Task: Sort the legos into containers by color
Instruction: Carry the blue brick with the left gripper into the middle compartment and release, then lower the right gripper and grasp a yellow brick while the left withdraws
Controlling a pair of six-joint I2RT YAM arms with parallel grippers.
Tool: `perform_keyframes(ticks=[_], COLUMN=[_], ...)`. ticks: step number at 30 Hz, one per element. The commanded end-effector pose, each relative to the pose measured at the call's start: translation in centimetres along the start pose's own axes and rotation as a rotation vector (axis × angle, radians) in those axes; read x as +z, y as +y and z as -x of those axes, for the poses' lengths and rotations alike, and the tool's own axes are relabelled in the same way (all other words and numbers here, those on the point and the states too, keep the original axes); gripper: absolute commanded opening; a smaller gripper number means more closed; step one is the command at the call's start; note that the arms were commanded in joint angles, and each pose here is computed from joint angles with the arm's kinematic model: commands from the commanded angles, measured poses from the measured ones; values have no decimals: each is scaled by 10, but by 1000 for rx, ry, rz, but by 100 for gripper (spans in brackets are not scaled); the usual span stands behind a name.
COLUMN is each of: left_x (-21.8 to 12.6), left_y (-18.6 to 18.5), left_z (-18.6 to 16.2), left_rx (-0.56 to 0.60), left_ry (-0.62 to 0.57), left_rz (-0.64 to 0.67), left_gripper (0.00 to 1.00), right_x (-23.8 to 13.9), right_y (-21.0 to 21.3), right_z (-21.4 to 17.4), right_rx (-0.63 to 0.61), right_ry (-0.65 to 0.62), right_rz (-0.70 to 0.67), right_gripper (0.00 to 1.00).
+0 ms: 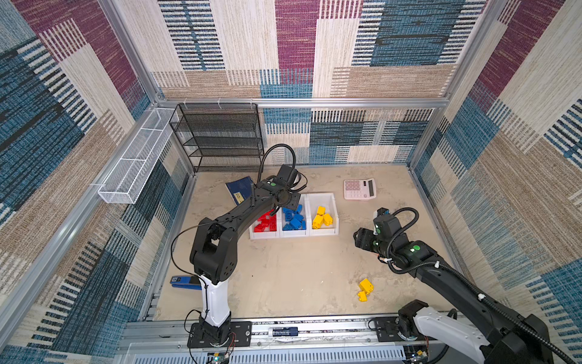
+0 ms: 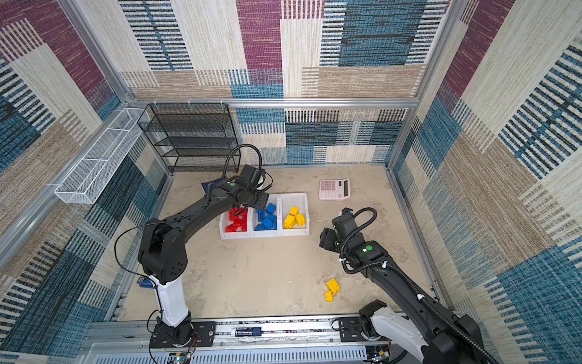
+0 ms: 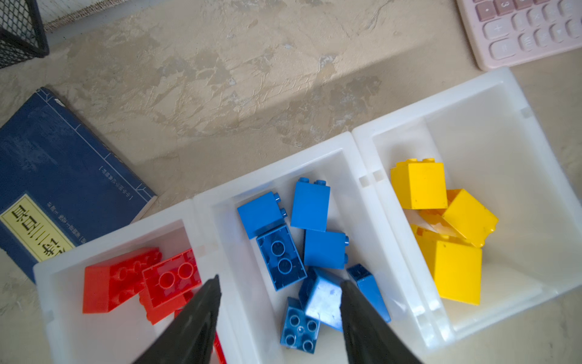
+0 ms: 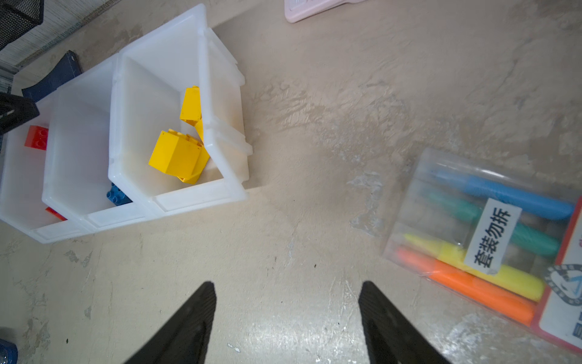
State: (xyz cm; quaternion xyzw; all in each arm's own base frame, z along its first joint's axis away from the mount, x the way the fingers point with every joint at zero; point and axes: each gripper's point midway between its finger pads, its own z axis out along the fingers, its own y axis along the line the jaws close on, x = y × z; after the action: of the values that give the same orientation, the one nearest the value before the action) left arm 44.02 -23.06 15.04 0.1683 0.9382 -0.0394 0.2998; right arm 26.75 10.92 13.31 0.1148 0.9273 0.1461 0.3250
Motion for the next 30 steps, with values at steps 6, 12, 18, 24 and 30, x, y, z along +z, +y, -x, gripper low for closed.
perform_keyframes(ticks=[6,12,18,24,30], left_x=[-34,-48,-45,-43,-41], left_y=[6,9,11,15,15], left_z=[-9,-27,-49,-62,-68], left_rx=[-70,-109,-122,-133,-144], left_ry=[-63,-73,-52,-29,-23], left_rz=[-22,-37,-34,-29,-34], left_gripper=[64,64,64,64,64], right_x=[7,15,12,9,4], right_y=[-17,-39,-51,-49,-49], right_z=[-25,-65,-81,-112,-133], right_rx=[50,145,182,145,125], right_ry=[80,191,233,335,394], right_rz=[-54,-128,-190,-193,-212], right_gripper=[73,68,66,66,66])
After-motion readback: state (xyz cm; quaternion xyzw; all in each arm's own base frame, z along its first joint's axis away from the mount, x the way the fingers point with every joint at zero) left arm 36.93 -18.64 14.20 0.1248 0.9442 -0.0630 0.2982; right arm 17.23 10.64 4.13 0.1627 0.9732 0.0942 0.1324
